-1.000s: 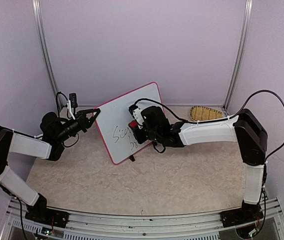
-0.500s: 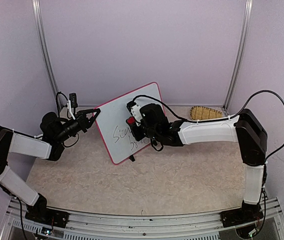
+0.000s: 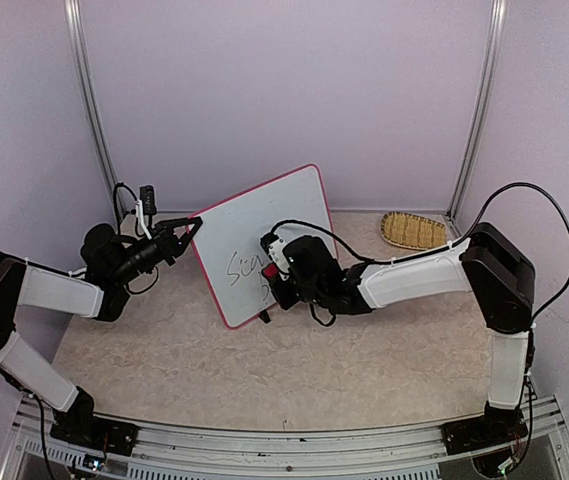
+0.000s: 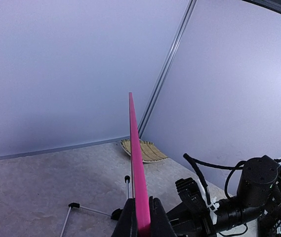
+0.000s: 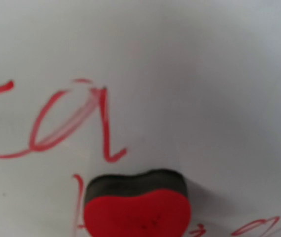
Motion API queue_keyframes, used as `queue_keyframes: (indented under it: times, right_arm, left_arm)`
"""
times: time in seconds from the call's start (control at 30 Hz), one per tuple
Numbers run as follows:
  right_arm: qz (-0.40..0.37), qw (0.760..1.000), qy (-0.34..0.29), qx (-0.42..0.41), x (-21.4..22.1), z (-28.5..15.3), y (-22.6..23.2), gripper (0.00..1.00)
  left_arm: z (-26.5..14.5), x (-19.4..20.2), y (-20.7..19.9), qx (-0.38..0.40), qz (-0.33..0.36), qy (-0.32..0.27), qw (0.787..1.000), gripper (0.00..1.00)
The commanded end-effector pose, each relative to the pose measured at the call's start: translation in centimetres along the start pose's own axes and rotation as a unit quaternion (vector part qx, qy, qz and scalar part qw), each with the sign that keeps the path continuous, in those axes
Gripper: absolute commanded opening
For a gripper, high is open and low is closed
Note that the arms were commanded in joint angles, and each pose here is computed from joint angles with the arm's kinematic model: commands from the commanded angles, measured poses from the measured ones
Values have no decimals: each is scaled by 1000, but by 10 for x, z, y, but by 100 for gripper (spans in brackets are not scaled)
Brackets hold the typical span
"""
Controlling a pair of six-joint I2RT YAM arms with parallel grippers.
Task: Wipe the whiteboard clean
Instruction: Erase the whiteboard at the center of the board.
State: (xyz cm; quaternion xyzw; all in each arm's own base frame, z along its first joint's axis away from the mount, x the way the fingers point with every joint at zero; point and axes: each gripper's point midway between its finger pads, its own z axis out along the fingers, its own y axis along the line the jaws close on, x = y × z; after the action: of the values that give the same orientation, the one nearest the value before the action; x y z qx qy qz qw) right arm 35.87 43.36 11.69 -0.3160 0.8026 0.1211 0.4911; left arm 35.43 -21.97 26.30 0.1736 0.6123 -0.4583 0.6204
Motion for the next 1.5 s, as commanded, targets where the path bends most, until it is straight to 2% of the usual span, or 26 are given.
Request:
queue_keyframes:
  times: [0.0, 0.37, 0.63, 1.47]
  right_arm:
    - [10, 1000, -11, 1, -6, -2, 1, 17]
    - [-5, 998, -62, 14, -70, -3, 2, 17]
    - [-12, 997, -78, 13, -90, -7, 3, 17]
    - [-6, 1000, 11, -2, 8, 5, 8, 17]
  left_arm:
    - [2, 32, -18, 47, -7, 62, 997, 0]
    - [3, 33, -14, 39, -7, 64, 997, 0]
    - [3, 32, -14, 36, -6, 64, 997, 0]
    - [4, 35, -12, 36, -8, 67, 997, 0]
